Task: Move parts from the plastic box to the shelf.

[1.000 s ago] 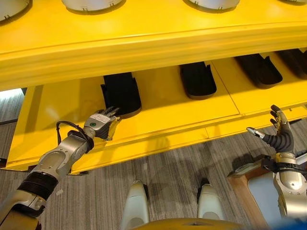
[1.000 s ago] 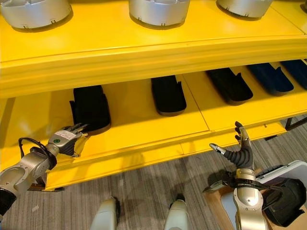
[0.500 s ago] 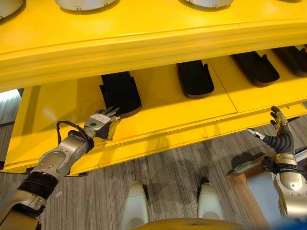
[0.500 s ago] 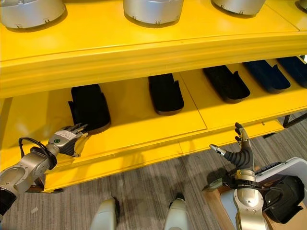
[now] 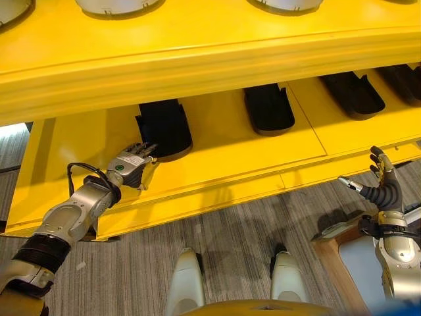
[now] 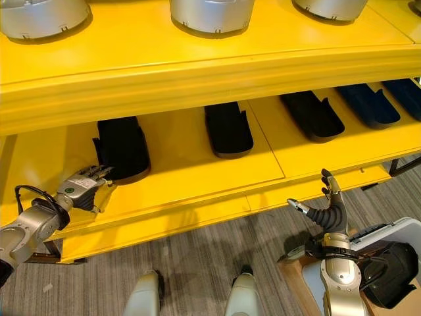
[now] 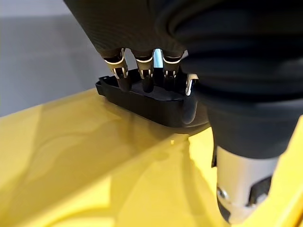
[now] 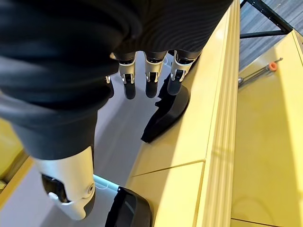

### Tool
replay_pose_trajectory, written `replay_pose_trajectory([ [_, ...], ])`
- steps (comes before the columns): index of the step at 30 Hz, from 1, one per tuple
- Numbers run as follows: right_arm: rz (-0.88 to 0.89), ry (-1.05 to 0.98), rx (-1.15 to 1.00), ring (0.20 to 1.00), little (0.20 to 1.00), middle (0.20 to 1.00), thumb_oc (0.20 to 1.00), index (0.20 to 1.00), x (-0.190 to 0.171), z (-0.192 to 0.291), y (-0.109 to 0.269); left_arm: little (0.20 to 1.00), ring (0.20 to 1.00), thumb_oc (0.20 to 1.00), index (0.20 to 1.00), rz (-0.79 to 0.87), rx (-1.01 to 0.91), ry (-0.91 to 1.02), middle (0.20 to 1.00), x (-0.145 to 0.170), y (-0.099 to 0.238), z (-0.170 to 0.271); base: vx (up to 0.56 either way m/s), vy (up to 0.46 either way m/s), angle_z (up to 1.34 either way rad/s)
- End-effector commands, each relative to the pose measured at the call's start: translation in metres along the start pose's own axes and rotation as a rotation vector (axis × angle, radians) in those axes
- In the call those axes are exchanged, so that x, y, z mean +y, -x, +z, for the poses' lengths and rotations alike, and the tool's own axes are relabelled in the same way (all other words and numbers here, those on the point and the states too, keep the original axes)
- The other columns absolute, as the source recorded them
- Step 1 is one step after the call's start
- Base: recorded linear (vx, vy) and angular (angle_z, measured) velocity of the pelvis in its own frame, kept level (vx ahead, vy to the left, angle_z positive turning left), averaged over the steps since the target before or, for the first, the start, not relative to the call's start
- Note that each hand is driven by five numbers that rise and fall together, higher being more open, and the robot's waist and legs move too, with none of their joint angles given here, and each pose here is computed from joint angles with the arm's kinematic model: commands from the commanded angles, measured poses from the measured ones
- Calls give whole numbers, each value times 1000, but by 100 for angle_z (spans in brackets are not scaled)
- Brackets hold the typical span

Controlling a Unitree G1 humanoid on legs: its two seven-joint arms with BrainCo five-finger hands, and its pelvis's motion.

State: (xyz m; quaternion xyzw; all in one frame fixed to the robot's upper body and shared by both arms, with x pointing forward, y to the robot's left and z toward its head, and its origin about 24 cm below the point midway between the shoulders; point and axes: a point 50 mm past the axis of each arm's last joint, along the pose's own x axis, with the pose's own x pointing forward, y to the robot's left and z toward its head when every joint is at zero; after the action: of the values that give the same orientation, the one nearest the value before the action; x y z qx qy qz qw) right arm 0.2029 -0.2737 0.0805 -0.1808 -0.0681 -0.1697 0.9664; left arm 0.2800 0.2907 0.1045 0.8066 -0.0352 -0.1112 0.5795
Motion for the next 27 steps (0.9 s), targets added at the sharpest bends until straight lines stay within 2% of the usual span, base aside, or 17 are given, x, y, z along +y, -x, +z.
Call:
replay_pose_trajectory([
  [1,-34,27,-108,1000,1000,1000,1000,1000,-18,21,-2,1000,1000,1000,1000,108,57,-50,1000,31,2,-19,0,0,0],
  [13,-34,20,-111,1000,1000,1000,1000,1000,-18,21,-1,1000,1000,1000,1000,194,24,-98,1000,57,14,-23,0,0,0],
  [19,-52,6,-115,1000,1000,1000,1000,1000,-21,22,2,1000,1000,1000,1000,291,-31,-81,1000,78,34,-16,0,0,0],
  [22,-50,-20,-127,1000,1000,1000,1000,1000,-18,23,4,1000,1000,1000,1000,373,-89,57,1000,84,53,-2,5,-6,1],
  [24,-44,-27,-135,1000,1000,1000,1000,1000,-16,24,3,1000,1000,1000,1000,373,-126,232,1000,78,60,7,39,-24,5],
  [25,-41,-42,-137,1000,1000,1000,1000,1000,-14,24,3,1000,1000,1000,1000,378,-153,389,1000,72,63,14,31,-21,3],
  [27,-40,-42,-139,1000,1000,1000,1000,1000,-14,24,2,1000,1000,1000,1000,376,-152,395,1000,73,65,14,8,-7,2],
])
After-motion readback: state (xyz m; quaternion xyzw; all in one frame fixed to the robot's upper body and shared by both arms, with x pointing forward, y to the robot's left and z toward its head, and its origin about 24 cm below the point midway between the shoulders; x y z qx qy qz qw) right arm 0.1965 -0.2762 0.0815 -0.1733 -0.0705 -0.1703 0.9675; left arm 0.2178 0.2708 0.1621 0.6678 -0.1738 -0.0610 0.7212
